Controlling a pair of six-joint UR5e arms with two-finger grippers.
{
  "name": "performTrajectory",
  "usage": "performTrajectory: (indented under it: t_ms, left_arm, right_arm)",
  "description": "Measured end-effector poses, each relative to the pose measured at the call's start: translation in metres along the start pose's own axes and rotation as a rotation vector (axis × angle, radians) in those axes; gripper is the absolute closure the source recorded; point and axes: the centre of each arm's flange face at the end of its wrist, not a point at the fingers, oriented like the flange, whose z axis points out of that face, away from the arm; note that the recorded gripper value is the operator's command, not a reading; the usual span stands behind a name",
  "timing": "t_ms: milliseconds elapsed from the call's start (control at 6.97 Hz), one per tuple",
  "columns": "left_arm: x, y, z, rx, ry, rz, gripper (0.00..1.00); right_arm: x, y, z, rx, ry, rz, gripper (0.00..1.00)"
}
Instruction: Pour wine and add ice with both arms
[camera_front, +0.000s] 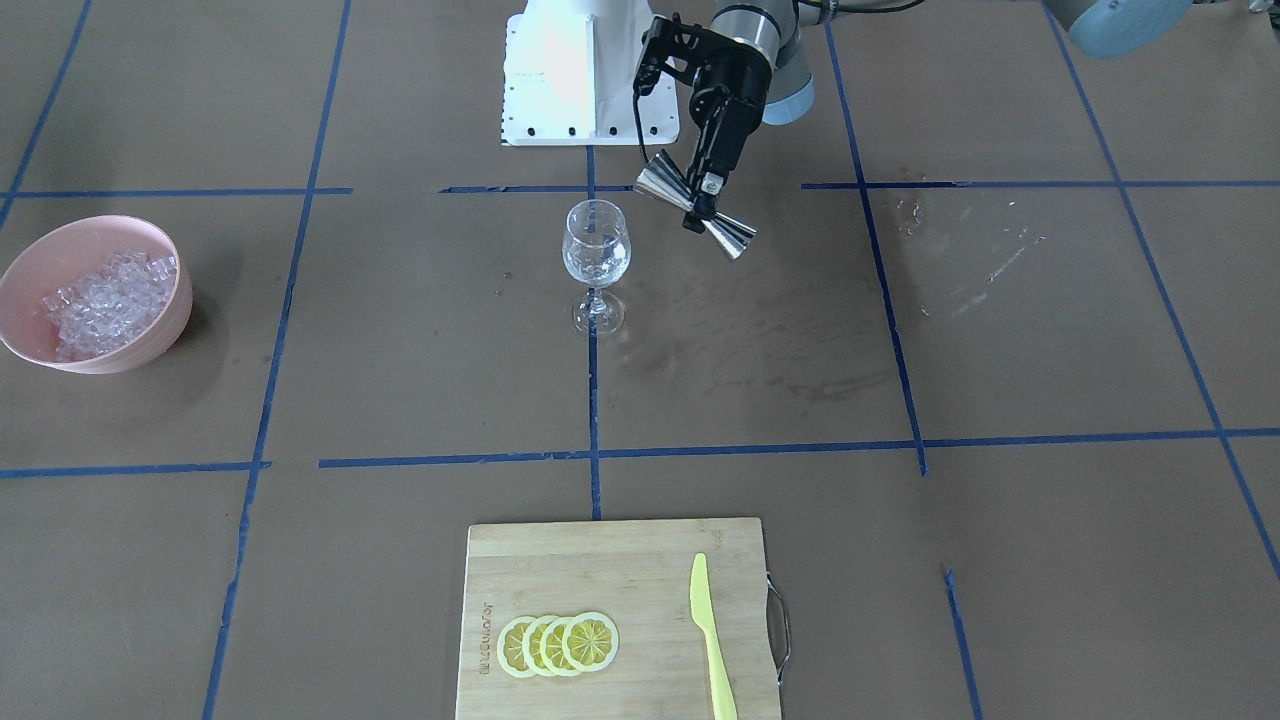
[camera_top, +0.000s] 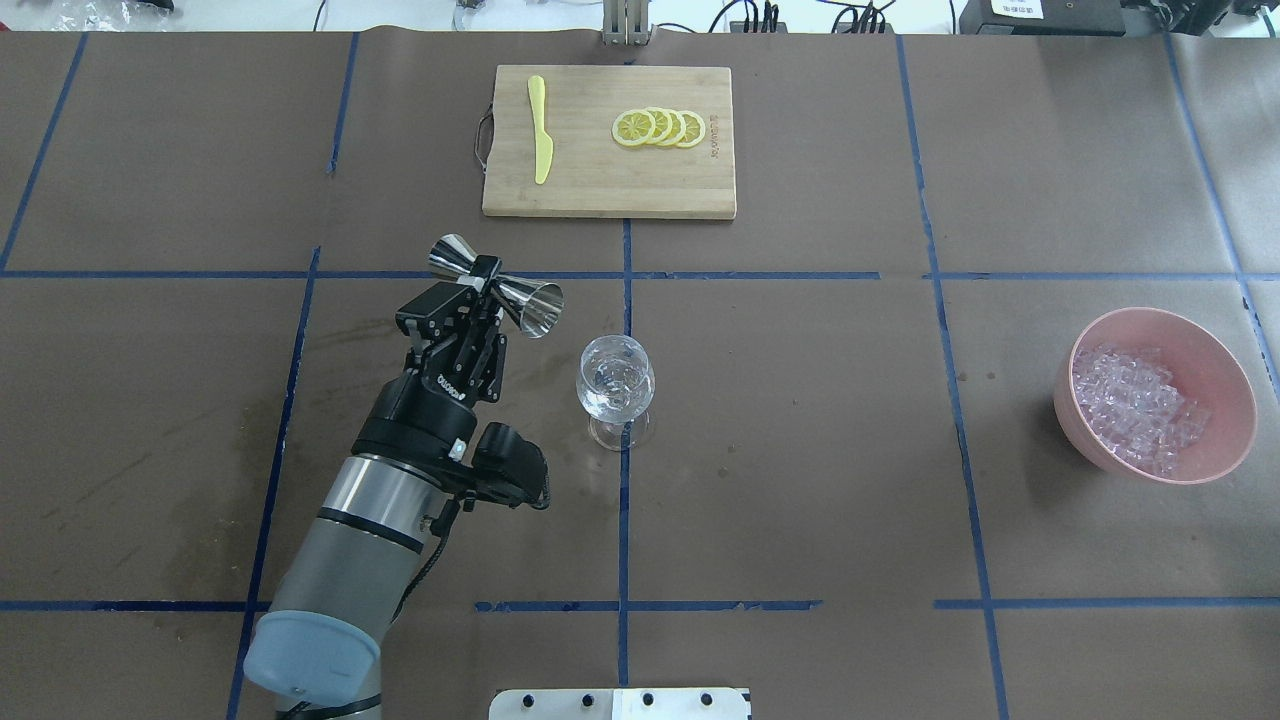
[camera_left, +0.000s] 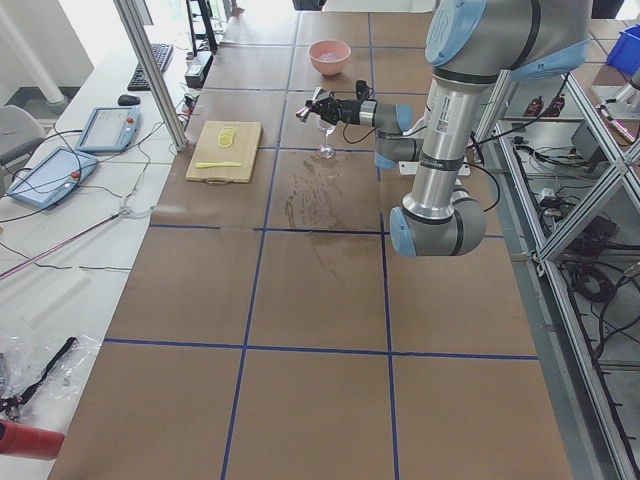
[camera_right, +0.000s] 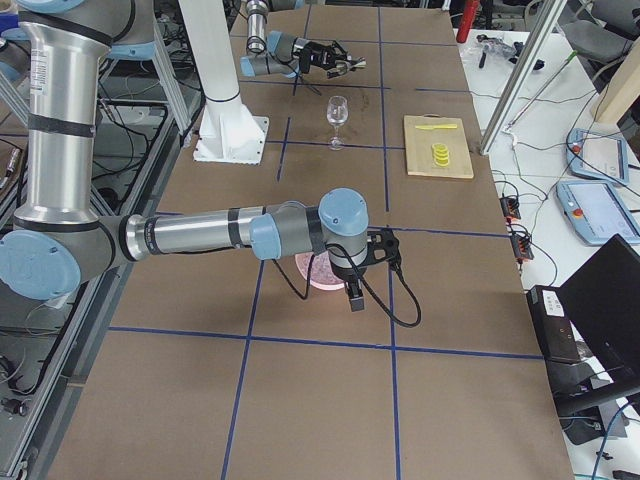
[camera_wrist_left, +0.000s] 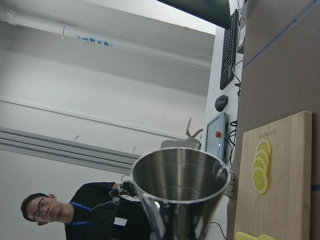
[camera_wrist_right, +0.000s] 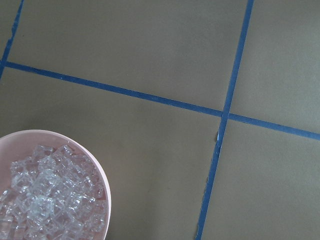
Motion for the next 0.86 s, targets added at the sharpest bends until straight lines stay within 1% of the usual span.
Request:
performTrajectory:
  t_ms: [143,430,574,860]
  left_arm:
    - [0.001,0.029,-0.011,0.014,0.008,-0.005,1.00]
    - [-0.011,0.082,-0.037,0.067,0.037,-0.028,1.00]
    - [-0.017,0.117,-0.054,0.097,0.049,-0.058,1.00]
    - [-0.028,0.205,-0.095,0.160,0.102,-0.159,1.00]
  right_arm:
    - [0.000,0.000,0.000,0.002,0.000,-0.001,0.00]
    - [0.001,0.001,0.000,0.002,0.000,0.000,0.00]
    - [0.001,0.001,0.000,0.002,0.000,0.000,0.00]
    - [0.002,0.001,0.001,0.001,0.000,0.001,0.00]
